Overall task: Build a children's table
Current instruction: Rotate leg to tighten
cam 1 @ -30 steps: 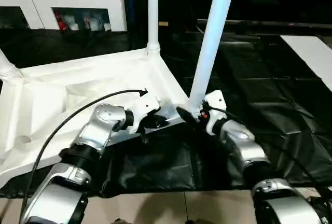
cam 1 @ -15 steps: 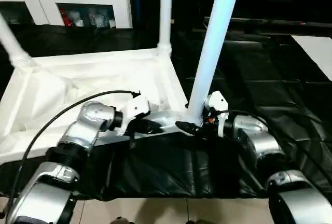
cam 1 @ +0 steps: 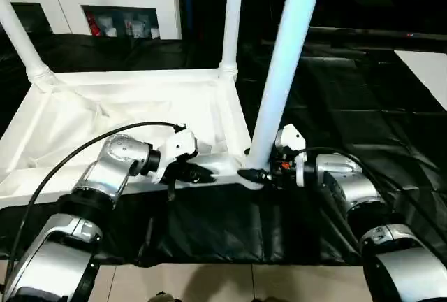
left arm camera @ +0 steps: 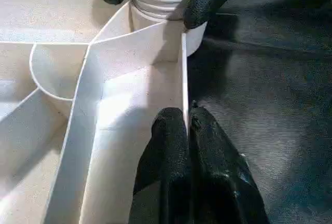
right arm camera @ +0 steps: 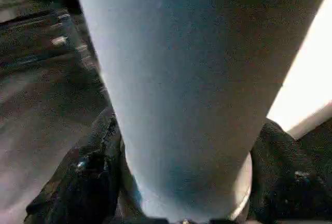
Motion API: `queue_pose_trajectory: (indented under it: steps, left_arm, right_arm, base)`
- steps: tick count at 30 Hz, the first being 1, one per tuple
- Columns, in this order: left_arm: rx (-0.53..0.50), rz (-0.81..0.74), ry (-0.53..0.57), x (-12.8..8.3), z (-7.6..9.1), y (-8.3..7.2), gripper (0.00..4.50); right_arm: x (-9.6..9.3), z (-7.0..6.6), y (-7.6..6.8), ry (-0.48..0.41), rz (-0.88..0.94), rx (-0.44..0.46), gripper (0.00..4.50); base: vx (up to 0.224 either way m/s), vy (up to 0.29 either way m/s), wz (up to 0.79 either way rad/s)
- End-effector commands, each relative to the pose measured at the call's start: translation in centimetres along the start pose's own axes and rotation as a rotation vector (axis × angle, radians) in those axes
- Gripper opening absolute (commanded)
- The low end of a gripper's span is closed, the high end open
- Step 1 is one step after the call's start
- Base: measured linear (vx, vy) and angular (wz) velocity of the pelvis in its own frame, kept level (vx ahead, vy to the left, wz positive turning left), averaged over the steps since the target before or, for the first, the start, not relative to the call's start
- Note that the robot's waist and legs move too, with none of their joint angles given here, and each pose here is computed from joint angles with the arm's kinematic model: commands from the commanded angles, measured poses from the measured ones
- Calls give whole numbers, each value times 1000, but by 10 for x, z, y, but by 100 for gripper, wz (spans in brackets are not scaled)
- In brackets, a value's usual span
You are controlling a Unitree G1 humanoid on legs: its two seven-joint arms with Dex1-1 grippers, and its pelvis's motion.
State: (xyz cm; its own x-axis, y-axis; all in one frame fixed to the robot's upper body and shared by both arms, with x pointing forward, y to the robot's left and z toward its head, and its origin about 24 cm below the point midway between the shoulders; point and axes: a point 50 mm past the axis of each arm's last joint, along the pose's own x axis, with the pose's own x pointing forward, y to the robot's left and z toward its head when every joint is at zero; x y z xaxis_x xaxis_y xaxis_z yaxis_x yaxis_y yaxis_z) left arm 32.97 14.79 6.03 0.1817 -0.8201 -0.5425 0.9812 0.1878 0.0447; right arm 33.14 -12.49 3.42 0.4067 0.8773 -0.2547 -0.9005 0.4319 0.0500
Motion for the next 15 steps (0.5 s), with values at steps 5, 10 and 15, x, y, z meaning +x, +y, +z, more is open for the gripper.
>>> queue_pose_trajectory:
  steps: [5, 10, 15]
  left_arm:
    - [-38, 102, -41, 45, 21, -3, 0]
    - [-20, 109, -68, 69, 35, -13, 0]
    - [-8, 96, -83, 67, 37, -14, 0]
  right_arm:
    - [27, -16, 4, -35, -380, 152, 273]
    - [50, -13, 14, -62, -545, 219, 272]
    - [61, 0, 22, -140, -496, 189, 342]
  base:
    - [0, 0, 0]
    - [0, 0, 0]
    - [0, 0, 0]
